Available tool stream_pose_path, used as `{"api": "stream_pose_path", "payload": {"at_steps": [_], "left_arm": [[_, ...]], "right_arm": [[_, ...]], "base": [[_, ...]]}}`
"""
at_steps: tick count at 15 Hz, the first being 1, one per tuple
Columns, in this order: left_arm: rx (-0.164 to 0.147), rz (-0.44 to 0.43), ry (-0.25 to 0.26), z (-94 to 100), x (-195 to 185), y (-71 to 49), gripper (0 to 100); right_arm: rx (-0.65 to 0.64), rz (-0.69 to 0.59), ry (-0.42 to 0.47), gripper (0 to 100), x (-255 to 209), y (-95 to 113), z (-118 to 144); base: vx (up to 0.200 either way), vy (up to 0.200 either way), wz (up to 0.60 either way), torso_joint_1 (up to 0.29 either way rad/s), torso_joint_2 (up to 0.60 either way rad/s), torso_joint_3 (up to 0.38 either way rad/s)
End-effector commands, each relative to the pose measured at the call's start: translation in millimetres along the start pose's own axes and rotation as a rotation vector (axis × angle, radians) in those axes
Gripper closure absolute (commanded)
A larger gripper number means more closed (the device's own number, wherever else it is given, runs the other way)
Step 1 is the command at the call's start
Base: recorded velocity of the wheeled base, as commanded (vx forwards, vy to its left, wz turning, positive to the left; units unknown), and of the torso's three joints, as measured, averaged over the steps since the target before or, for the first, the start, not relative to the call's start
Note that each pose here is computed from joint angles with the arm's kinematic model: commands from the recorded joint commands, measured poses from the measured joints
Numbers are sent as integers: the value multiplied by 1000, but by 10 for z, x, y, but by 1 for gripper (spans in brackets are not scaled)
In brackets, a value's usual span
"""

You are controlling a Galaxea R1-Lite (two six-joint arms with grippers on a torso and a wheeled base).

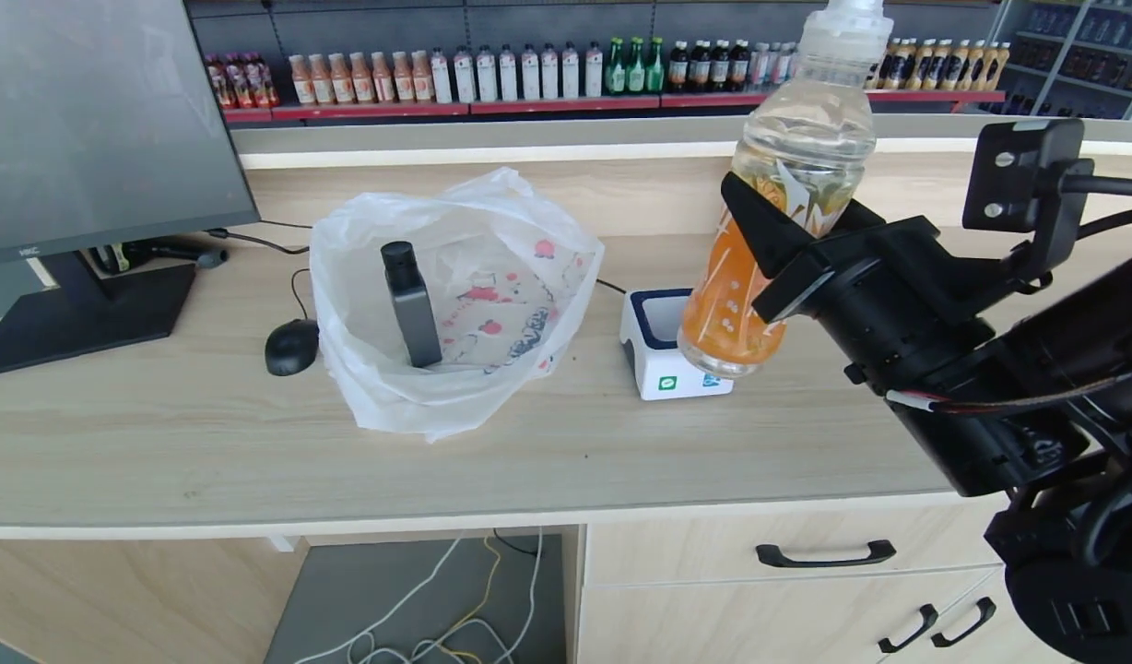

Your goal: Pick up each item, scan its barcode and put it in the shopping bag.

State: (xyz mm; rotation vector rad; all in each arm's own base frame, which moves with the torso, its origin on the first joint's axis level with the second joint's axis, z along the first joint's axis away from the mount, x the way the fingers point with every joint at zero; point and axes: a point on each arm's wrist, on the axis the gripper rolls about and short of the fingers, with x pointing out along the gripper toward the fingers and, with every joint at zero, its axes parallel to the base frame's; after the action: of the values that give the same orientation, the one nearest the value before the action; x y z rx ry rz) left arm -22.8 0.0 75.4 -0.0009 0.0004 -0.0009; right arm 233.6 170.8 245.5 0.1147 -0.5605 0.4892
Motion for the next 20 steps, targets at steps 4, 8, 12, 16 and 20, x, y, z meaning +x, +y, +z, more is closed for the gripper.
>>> {"api": "stream_pose_path", "payload": {"at_steps": [4,8,12,16,20], "left_arm": [[1,-1,0,0,0,0,0],[1,-1,0,0,0,0,0],[1,1,0,0,0,0,0],[1,-1,0,0,0,0,0],[1,-1,0,0,0,0,0]], "right_arm": [[63,1,-12,100,19,0,20],[209,-14,-3,100,26,-49,-22],[298,-20,-14,100,181,-192,-143],[433,-40,-34,100,298,-244,-217],[528,-94,-56,100,396,-435,-318]], "base": [[0,0,0,0,0,0],[0,0,0,0,0,0],[0,0,0,0,0,0],[0,0,0,0,0,0],[0,0,0,0,0,0]]}}
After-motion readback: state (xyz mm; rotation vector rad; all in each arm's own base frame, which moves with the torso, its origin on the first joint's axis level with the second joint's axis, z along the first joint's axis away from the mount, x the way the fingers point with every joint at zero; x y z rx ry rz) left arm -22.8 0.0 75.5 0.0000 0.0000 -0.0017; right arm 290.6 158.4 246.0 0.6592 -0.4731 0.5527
